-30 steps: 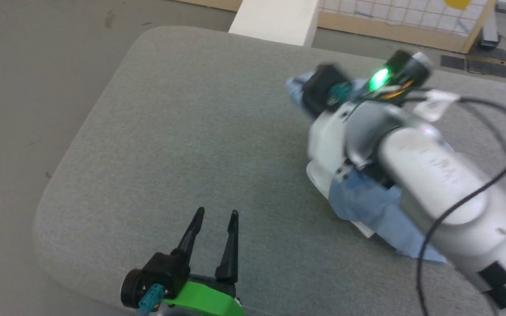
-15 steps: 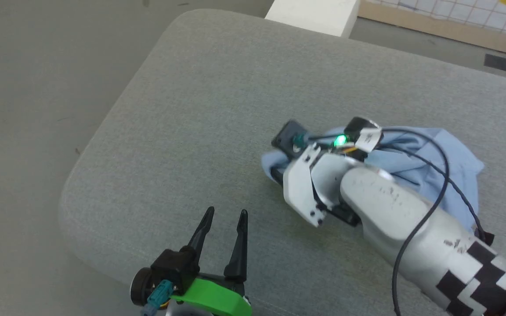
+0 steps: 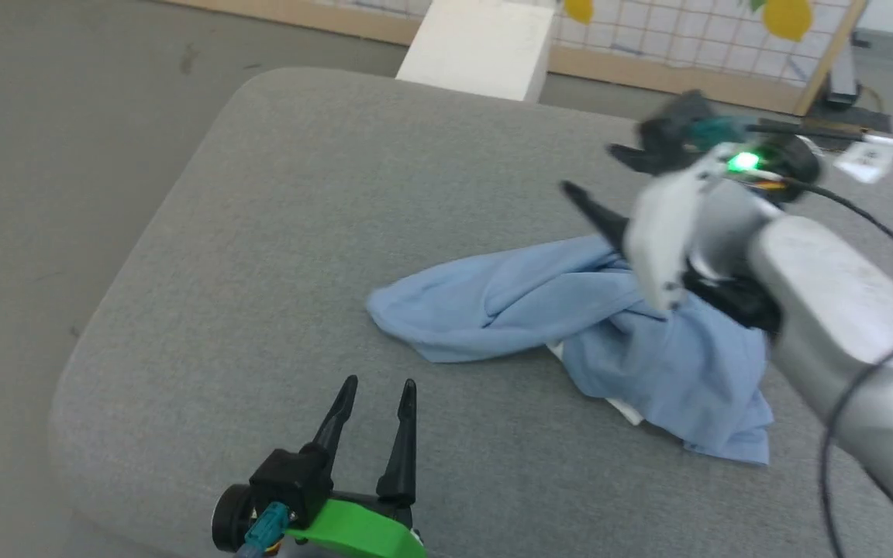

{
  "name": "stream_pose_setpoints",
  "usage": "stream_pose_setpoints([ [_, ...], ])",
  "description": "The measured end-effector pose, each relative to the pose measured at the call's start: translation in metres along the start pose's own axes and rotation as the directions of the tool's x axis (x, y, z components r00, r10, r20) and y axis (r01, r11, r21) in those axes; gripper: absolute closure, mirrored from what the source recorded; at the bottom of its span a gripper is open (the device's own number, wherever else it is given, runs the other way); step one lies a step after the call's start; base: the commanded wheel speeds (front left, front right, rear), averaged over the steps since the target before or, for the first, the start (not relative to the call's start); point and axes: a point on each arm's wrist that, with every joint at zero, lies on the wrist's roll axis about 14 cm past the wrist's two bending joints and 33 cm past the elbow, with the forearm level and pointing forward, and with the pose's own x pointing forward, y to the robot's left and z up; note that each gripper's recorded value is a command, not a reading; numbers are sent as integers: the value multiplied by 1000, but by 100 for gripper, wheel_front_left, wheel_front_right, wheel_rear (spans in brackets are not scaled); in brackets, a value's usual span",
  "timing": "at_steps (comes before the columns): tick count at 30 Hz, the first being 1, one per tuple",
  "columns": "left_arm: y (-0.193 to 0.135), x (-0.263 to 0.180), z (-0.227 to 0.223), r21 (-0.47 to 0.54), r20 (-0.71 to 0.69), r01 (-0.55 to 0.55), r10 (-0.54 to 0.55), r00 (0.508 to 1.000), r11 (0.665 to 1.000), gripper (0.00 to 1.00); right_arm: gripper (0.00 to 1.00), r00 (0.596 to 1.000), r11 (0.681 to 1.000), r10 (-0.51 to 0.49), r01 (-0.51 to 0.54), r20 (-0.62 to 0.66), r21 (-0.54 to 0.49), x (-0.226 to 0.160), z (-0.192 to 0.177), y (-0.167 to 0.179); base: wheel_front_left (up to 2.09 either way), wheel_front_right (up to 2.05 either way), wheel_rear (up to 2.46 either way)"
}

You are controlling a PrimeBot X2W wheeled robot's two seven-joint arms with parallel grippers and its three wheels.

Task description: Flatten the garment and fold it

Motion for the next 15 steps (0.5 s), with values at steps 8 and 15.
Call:
stream_pose_setpoints([
  [8,-10,5,-4,6,-10,44,-44,999,999,0,0,967,979,-130,160,-218,126,-68,-88,-55,0,0,0],
  [15,-9,6,-12,7,-36,44,-44,998,999,0,0,930,947,-144,229,-339,227,-95,-145,-57,0,0,0],
])
